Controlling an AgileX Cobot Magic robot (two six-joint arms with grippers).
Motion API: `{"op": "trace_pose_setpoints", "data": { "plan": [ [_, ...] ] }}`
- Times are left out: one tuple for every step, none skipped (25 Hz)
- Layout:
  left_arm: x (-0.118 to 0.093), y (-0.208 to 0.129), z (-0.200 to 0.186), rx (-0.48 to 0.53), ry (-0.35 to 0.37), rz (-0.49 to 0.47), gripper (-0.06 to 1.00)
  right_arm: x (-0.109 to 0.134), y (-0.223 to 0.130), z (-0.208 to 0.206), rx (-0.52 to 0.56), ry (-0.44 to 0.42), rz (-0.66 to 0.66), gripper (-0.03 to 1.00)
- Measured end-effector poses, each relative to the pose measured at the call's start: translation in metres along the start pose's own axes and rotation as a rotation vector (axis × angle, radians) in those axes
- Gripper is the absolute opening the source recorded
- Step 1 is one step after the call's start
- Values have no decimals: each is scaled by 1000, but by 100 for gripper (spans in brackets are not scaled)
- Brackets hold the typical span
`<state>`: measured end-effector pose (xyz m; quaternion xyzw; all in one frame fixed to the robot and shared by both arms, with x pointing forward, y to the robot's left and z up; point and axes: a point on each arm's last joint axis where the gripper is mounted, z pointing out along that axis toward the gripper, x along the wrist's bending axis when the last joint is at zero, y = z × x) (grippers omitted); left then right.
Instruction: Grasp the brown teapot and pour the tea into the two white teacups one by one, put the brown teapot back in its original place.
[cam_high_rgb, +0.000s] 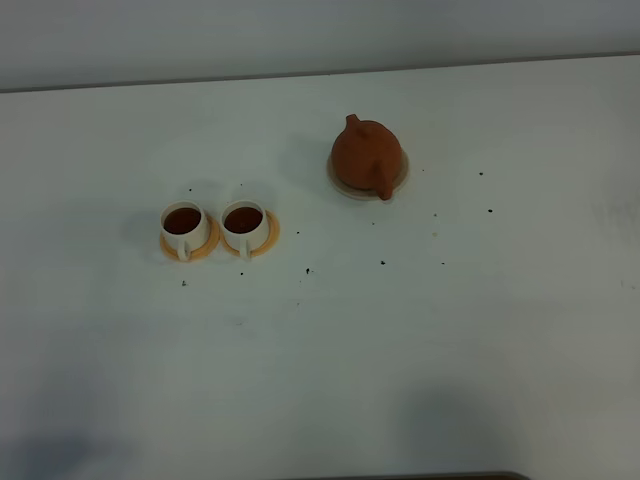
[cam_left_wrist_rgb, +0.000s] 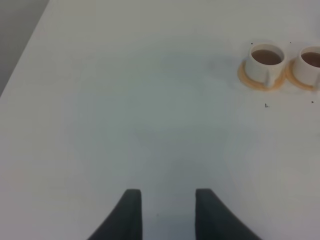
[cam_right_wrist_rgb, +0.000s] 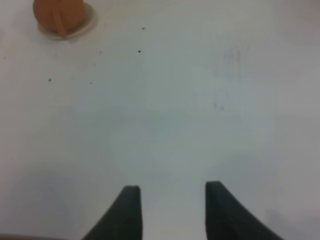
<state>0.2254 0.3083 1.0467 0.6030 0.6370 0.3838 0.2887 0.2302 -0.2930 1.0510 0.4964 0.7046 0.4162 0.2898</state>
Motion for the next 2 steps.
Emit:
{"op": "trace_pose_setpoints", "data": {
  "plan": [
    [0, 0, 0, 0, 0, 0, 26, 0, 0, 0, 0, 0, 0, 29],
    [0, 0, 0, 0, 0, 0, 26, 0, 0, 0, 0, 0, 0, 29]
  ]
}}
